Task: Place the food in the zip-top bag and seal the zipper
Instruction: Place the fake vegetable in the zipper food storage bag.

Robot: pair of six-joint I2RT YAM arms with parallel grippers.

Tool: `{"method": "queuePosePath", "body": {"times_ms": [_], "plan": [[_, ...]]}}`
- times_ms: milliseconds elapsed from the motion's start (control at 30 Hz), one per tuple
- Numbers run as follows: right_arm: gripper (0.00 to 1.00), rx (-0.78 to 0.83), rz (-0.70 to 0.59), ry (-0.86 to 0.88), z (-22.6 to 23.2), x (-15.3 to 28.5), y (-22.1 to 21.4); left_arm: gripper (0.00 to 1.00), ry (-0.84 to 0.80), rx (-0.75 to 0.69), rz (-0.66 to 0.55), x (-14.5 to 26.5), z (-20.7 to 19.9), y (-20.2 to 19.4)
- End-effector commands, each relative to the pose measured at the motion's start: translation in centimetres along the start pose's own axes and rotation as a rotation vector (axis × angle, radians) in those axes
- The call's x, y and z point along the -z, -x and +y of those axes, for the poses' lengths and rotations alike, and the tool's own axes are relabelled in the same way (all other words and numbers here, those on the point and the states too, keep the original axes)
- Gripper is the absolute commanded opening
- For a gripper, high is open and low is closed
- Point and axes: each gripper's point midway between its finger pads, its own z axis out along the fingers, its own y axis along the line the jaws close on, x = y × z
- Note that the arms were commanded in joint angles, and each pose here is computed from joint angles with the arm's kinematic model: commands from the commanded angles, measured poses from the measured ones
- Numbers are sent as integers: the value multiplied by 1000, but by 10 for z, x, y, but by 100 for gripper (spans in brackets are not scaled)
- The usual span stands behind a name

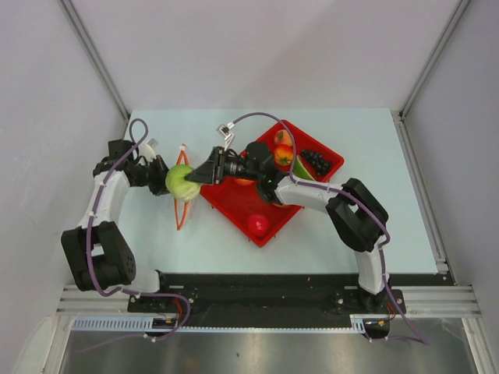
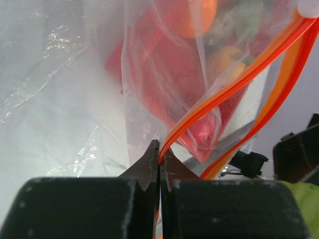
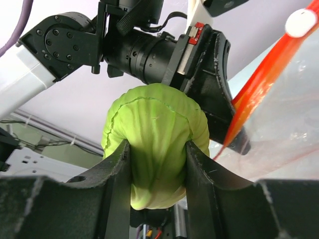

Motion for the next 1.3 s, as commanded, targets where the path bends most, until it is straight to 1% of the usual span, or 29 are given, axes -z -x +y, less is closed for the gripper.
{"method": "queuePosePath", "body": {"times_ms": [0, 100, 167, 200, 400, 500, 567, 600, 633, 667, 733, 767, 900, 967, 1000, 1033, 1067, 1100, 1200, 1233, 1267], "plan": [[0, 66, -22, -76, -34, -4, -7, 0, -163, 48, 33, 6, -25, -5], [0, 98, -37, -162, -64, 3, -2, 0, -191, 49, 45, 10, -31, -9], [0, 101, -36, -208, -76, 8, 0, 0, -195, 49, 48, 12, -32, -10], [0, 121, -51, -234, -82, 12, 8, 0, -195, 49, 48, 12, -32, -10], [0, 190, -82, -360, -102, 30, 28, 0, -191, 90, 52, 16, -27, -12], [0, 256, -82, -438, -115, 38, 33, 0, -186, 93, 53, 18, -27, -13], [0, 383, -49, -482, -111, 38, 29, 0, -171, 80, 48, 20, -26, -12], [0, 432, -57, -519, -111, 39, 32, 0, -169, 73, 44, 21, -27, -13], [0, 511, -31, -510, -101, 35, 27, 0, -168, 66, 44, 22, -27, -13], [0, 539, -19, -505, -97, 33, 25, 0, -171, 65, 45, 22, -28, -14], [0, 617, 34, -442, -84, 25, 13, 0, -173, 53, 48, 24, -31, -16], [0, 705, 66, -412, -75, 20, 6, 1, -175, 50, 49, 25, -32, -16], [0, 889, 188, -243, -52, 10, -22, 0, -175, 25, 30, 30, -38, -12], [0, 966, 228, -190, -45, 9, -30, 0, -173, 2, 15, 33, -41, -8], [0, 1042, 258, -142, -43, 8, -35, 0, -172, -3, 15, 34, -42, -8], [0, 1085, 279, -122, -41, 9, -39, 0, -179, -12, 20, 35, -45, -9], [0, 1125, 289, -110, -40, 8, -40, 0, -187, -16, 25, 35, -47, -11], [0, 1210, 304, -83, -37, 6, -42, 0, -193, -23, 33, 36, -50, -13], [0, 1315, 322, -49, -32, 4, -46, 0, -219, -70, 48, 37, -60, -20], [6, 1359, 330, -33, -29, 4, -45, 0, -219, -85, 45, 39, -61, -21], [15, 1368, 318, -41, -26, 3, -42, 0, -216, -100, 42, 40, -62, -22]]}}
